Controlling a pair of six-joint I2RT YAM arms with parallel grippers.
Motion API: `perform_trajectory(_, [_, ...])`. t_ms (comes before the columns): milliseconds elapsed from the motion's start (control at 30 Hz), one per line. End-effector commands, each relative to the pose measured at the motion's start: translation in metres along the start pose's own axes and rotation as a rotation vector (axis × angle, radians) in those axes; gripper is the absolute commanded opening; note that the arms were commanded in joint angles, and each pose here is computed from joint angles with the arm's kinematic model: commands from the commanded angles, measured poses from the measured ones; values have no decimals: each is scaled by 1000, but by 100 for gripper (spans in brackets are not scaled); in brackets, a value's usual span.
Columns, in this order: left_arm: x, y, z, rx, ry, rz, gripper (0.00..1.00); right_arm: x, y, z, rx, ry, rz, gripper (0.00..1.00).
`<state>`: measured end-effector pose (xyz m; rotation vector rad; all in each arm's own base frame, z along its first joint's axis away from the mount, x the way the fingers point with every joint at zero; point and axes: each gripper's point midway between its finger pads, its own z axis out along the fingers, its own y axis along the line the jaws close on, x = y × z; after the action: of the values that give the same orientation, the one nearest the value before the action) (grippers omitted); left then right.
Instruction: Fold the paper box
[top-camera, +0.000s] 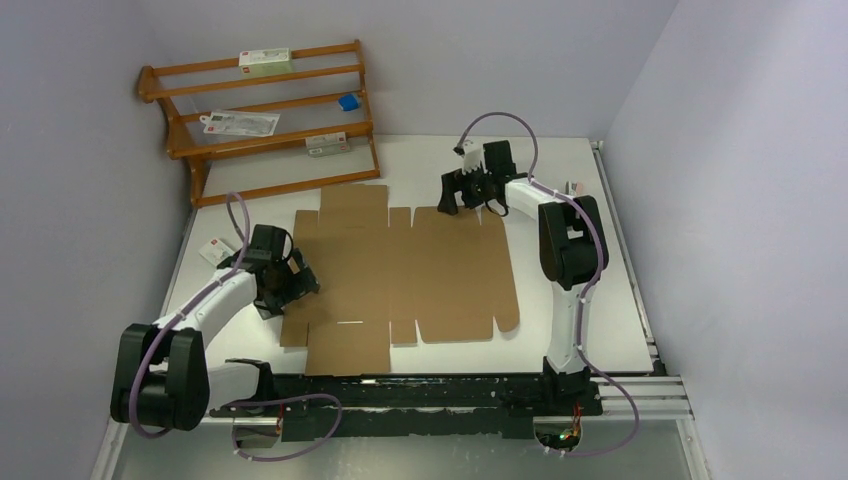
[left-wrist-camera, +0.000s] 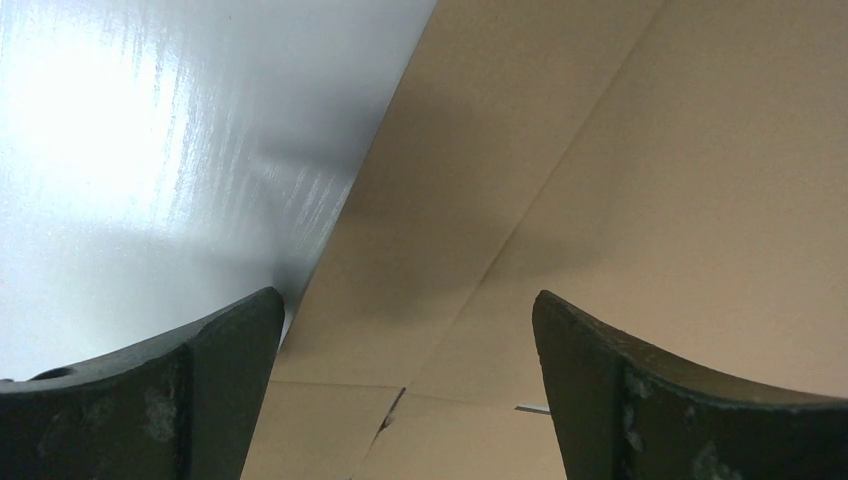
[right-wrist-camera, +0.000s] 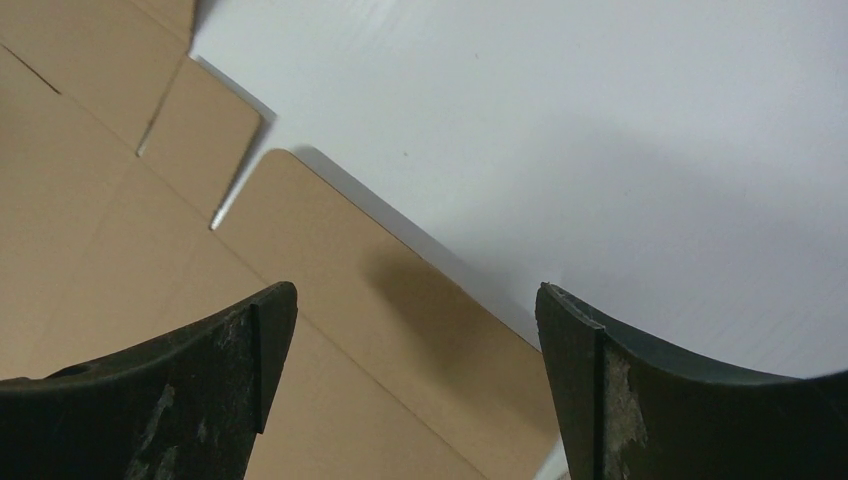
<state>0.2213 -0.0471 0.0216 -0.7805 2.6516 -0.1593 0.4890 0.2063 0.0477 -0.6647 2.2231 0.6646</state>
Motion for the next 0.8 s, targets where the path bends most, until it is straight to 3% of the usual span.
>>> perform_trajectory(0, [-10, -11, 1, 39, -12, 42, 100, 15, -12, 1, 2, 56, 6, 93])
perform_trajectory(200, [-14, -16, 4, 51, -11, 60, 100, 39, -19, -8, -8, 140, 54, 91])
perform_trajectory(500, [-27, -34, 10, 85, 8, 107, 100, 59, 17, -43, -59, 181, 216, 81])
perform_trajectory(767, [-52, -67, 12, 140, -8, 135, 100, 89, 36, -72, 7, 220, 351, 74])
